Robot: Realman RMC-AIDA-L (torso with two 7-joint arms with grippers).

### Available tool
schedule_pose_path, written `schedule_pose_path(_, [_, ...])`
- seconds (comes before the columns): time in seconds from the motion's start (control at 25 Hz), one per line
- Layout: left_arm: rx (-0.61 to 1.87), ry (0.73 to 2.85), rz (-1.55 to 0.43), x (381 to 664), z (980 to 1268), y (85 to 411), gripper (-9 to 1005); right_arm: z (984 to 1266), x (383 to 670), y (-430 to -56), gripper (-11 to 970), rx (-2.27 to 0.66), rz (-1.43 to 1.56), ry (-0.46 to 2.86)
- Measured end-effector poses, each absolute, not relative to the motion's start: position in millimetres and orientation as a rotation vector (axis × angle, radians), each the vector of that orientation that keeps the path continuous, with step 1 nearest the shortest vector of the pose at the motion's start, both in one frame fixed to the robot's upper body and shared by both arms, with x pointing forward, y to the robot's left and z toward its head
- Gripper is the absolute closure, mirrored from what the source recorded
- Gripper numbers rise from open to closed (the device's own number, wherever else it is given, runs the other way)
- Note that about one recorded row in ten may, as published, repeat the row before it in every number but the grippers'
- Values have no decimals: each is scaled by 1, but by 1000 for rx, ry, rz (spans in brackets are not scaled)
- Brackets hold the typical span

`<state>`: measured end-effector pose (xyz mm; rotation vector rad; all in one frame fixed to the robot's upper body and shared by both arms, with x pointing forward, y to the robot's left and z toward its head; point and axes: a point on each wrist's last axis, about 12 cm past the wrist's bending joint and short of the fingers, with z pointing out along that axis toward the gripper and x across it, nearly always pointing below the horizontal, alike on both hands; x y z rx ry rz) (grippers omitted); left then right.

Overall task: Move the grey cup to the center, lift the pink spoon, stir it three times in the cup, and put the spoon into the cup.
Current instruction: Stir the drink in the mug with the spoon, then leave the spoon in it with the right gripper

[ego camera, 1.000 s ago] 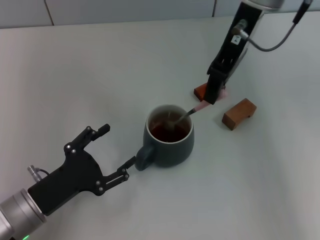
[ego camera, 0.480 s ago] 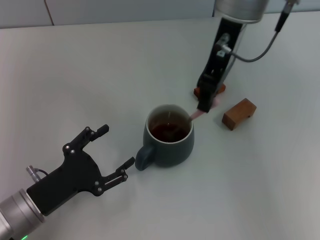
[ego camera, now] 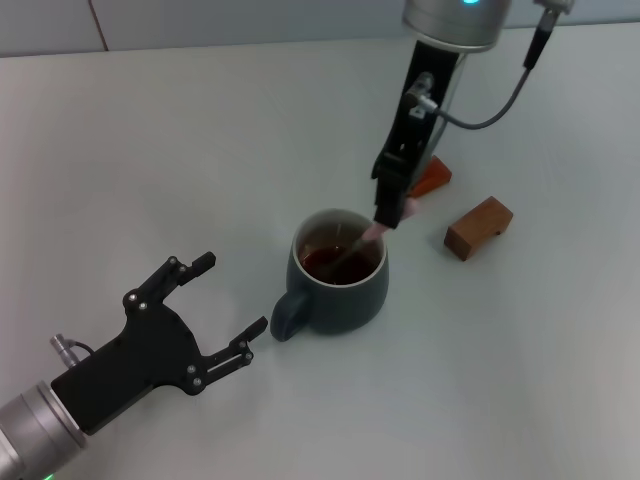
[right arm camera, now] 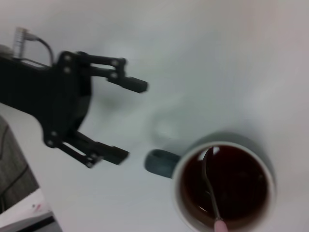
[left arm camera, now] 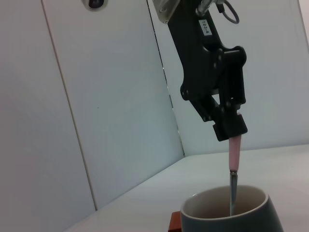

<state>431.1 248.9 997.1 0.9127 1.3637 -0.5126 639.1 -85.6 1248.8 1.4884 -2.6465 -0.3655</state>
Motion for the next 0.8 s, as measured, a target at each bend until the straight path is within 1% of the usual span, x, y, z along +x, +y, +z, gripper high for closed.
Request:
schedule_pose_path(0.28, [918, 1365, -519, 429, 996, 249, 139, 1252, 643, -96, 812, 1433, -264, -2675])
schedule_pose_path(0.56, [918, 1367, -521, 428, 996, 249, 139, 1249, 632, -76, 809, 1503, -305, -2599])
schedule_pose_path(0.8, [914, 1362, -525, 427, 996, 248, 139, 1252, 636, -72, 805, 1536, -283, -2626])
